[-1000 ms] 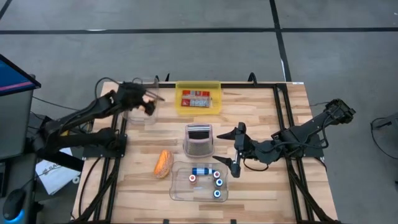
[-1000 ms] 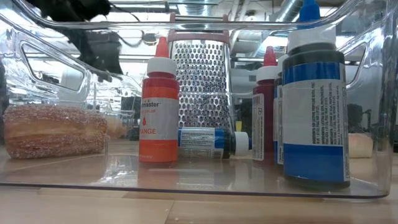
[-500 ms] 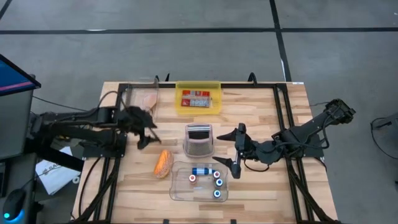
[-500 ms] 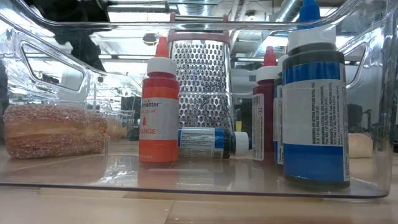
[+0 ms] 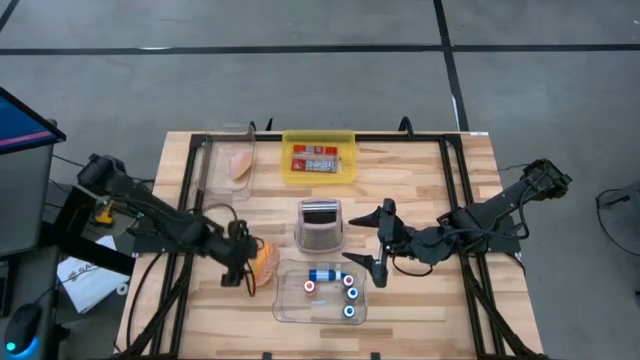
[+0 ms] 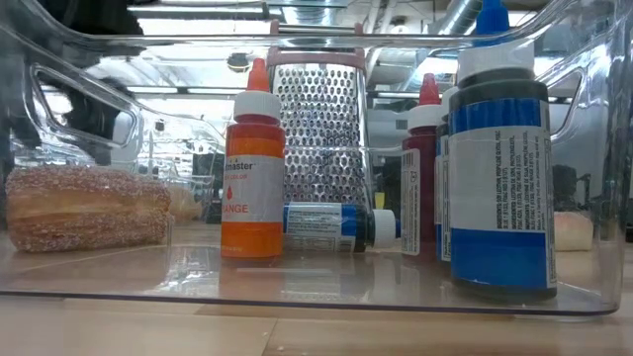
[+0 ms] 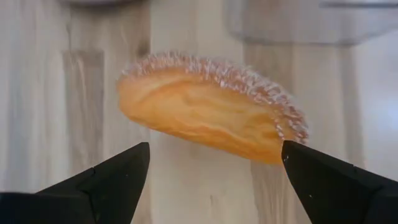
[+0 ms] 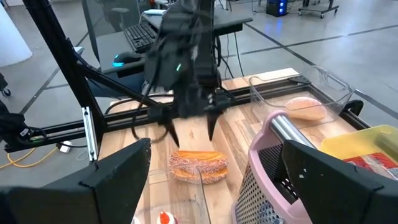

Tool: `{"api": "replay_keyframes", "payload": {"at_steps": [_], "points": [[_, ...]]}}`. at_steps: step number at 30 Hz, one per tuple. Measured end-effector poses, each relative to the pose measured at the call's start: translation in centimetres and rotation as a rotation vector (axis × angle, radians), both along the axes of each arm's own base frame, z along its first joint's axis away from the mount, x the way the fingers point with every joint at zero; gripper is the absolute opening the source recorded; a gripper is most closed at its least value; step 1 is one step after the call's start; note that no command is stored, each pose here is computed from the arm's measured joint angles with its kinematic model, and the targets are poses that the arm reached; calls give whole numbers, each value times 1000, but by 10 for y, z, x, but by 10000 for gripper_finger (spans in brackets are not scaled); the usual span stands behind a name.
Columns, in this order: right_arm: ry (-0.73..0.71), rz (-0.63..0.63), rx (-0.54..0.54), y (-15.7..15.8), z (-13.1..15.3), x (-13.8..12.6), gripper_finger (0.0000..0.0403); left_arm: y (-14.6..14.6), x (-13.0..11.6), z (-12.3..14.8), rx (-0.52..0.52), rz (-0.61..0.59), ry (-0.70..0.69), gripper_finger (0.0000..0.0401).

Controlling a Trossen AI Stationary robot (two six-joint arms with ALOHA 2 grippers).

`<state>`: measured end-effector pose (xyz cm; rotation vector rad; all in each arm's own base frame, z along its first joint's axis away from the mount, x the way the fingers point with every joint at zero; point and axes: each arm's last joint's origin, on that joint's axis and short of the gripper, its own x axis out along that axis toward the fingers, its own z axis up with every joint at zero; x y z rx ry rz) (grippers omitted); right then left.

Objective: Pick & Place Food Item
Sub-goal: Put the left orange donut into the top transparent bin

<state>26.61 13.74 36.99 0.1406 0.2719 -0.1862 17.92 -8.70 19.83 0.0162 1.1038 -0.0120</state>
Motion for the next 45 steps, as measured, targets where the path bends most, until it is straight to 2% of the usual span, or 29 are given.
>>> {"api": "replay_keyframes", "payload": {"at_steps": [7,13,20,28,32,38,41,45], "points": [[-7,-4,4,-1,1,1,354,-9,12,-23,-4,204,93,360],[-7,-6,3,-1,1,1,354,-8,11,-26,12,221,132,360],[-3,-4,1,0,0,0,354,6,-5,-25,124,275,263,360],[-3,-4,3,0,0,0,354,16,-21,-2,100,298,184,360],[-3,-5,4,0,0,0,354,24,-34,16,30,364,89,360],[-4,-6,8,0,0,0,354,27,-42,41,-272,556,-130,368],[-5,-8,14,0,0,0,354,29,-43,45,-354,636,-150,377],[-5,-8,15,0,0,0,354,35,-40,40,-374,737,-88,388]]}}
